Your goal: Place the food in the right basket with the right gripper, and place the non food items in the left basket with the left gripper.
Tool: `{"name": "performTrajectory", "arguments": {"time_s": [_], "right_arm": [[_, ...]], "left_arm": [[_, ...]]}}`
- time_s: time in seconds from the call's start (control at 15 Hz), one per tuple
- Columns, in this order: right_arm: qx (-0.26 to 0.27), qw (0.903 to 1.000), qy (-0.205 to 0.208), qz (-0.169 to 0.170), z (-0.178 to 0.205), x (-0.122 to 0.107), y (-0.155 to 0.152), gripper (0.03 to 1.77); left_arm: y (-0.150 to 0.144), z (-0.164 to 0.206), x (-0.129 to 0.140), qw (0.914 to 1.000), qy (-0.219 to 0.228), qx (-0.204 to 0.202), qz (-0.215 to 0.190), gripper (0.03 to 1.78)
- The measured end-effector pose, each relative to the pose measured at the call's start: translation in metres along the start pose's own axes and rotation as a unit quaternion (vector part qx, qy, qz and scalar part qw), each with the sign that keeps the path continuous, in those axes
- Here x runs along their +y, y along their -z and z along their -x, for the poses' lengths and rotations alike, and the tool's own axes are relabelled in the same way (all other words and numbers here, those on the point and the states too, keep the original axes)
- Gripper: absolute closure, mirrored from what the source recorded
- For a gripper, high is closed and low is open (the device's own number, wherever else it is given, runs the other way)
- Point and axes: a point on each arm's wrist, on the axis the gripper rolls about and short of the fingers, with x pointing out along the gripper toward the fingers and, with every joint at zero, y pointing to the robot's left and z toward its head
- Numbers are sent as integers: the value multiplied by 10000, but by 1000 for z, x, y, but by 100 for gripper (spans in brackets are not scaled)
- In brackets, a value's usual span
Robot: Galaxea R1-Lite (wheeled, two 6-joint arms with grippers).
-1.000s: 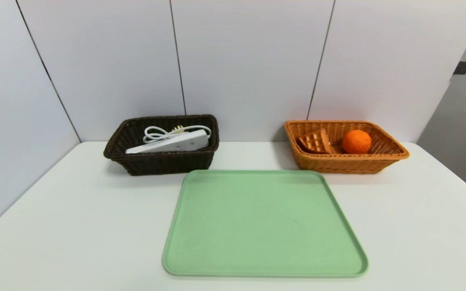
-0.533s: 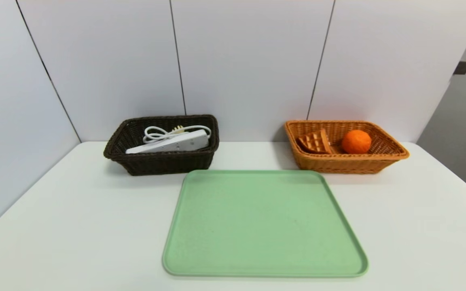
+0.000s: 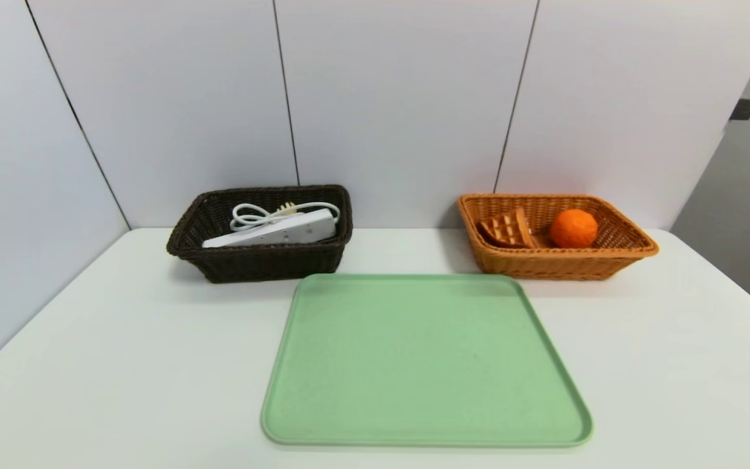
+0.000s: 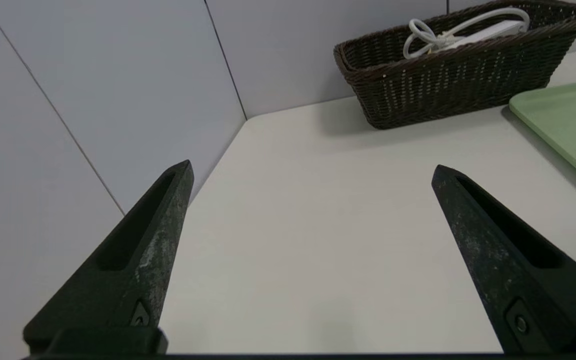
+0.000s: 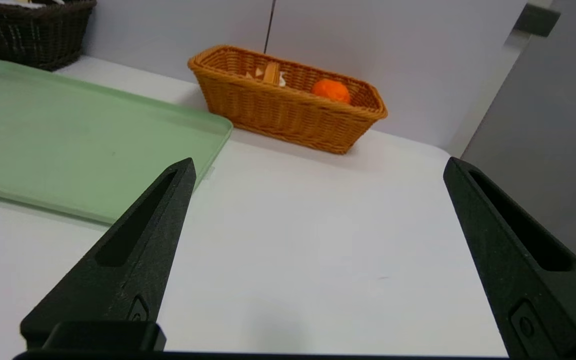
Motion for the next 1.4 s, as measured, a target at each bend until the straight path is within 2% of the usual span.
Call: {"name": "performTrajectory", "arguments": {"time_s": [0.2, 0.4, 0.6, 0.87, 1.13, 1.4], "right_arm": [[377, 9993, 13, -34, 0, 1, 8, 9], [740, 9972, 3, -98, 1, 3, 15, 9], [814, 9966, -5, -137, 1, 3, 16, 9], [888, 9954, 2, -370, 2, 3, 18, 9], [893, 9883, 388, -1174, 2, 2, 17, 9], [891, 9876, 405, -1227, 2, 2, 17, 9]], "left_arm": [[5, 0, -2, 9995, 123, 253, 153, 12], [10, 1, -5, 9973, 565, 412, 225, 12], [17, 2, -8, 9929, 892, 706, 351, 12], [19, 2, -8, 9902, 896, 868, 636, 12], [19, 2, -7, 9861, 639, 903, 1238, 12], [18, 2, -7, 9855, 618, 896, 1299, 12]]}}
